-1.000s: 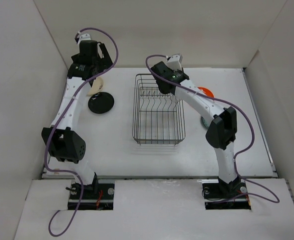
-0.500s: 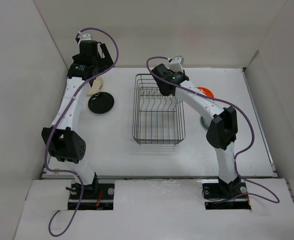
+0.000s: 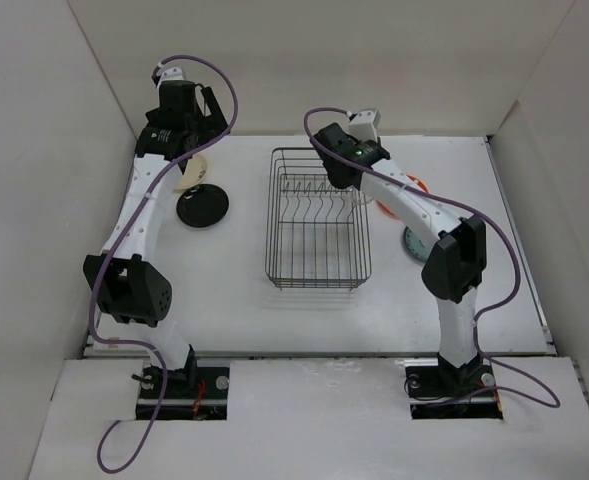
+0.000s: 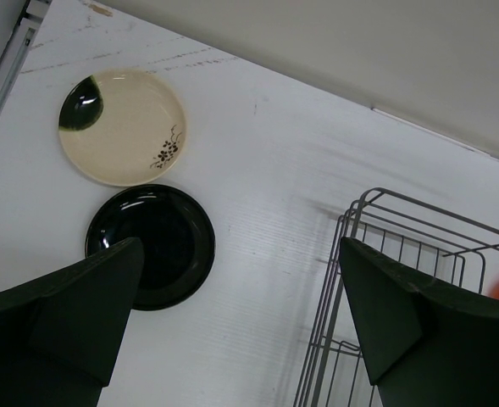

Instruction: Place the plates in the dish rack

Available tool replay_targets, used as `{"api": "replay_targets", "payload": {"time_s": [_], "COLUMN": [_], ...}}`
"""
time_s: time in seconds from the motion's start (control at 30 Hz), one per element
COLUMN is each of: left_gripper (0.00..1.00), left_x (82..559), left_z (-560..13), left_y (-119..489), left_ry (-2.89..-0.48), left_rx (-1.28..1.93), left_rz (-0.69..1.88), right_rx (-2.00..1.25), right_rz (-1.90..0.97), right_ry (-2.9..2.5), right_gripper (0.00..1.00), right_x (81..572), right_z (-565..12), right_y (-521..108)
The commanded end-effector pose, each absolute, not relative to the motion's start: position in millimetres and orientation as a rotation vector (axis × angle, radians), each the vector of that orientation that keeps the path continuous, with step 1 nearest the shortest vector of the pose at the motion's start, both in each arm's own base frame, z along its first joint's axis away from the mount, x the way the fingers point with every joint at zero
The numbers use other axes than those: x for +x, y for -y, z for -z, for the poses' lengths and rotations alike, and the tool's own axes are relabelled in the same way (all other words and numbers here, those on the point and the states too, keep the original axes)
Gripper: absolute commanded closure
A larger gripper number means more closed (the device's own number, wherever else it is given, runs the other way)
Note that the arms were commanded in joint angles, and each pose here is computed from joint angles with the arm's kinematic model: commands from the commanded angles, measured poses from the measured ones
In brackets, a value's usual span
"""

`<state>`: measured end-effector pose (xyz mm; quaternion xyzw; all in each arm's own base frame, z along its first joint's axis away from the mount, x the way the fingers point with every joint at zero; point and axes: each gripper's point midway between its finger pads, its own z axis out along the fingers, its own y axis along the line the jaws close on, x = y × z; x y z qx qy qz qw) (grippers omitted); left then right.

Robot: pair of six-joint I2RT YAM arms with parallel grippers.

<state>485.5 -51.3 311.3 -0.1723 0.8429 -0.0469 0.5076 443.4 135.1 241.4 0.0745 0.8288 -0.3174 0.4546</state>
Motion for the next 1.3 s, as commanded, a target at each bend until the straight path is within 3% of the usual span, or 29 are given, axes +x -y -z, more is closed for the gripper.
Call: {"api": "replay_targets", "payload": {"time_s": [0.0, 0.8, 0.87, 0.97, 1.03, 1.13, 1.27], "left_gripper": [0.00, 0.00, 0.00, 0.00, 0.00, 0.00, 0.00], "left_x": [479, 479, 479, 479, 479, 479, 479], "left_z": [-344, -344, -344, -344, -344, -344, -344], "left_y": [51, 49, 49, 49, 49, 49, 49], "left_ry": [-1.947, -1.946, -1.946, -1.946, -1.946, -1.946, -1.946], "left_rx": [-0.415, -0.412, -0.412, -0.412, -0.412, -0.412, -0.412], "left_rz": [0.151, 0.136, 0.136, 0.136, 0.136, 0.136, 0.136], "right_rx": [0.204, 0.113, 0.102, 0.082, 0.072, 0.097, 0.173], "right_rz": [0.776, 0.740, 0.754, 0.743, 0.737, 0.707, 0.618], "right_ry": [-2.038, -2.093, -2.102, -2.103, -2.102, -2.099, -2.070], "right_gripper": [1.00, 1.00, 0.93, 0.66, 0.58, 0.31, 0.25], "right_x": [441, 458, 458, 453, 451, 451, 447], "right_z": [-247, -213, -206, -202, -202, -206, -230], "right_y": [-131, -171, -170, -180, -185, -186, -186]}}
